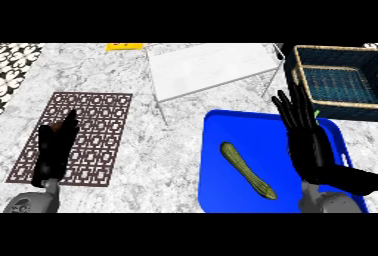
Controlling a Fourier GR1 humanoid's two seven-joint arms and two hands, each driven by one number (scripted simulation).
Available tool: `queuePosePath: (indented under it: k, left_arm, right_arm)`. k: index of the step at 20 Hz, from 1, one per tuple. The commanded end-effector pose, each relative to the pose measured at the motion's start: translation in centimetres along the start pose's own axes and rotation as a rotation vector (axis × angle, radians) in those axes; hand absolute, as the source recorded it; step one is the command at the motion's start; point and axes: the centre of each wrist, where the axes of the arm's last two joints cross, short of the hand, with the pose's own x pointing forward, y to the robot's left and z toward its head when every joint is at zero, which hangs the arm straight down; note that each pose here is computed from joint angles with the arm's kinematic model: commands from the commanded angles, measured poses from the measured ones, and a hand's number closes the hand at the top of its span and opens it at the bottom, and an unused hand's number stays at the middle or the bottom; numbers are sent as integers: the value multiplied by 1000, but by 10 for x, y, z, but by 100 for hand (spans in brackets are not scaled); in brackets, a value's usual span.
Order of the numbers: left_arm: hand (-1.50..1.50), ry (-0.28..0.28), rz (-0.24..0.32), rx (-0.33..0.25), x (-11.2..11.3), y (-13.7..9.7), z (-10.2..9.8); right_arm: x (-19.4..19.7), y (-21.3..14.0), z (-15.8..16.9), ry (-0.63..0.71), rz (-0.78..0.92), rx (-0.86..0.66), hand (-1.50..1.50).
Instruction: Pick the squash from the tray and place it in the tiered shelf
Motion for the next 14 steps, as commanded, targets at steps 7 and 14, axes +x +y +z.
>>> queuePosePath:
  k: [7,14]
  left_arm:
    - [0,84,136,-116,-3,-13,1]
    - [0,132,186,-203,-12,-20,6]
  right_arm:
    - [71,-143,-37,90,823,208,150]
    - [0,-188,-40,241,501,345,-150]
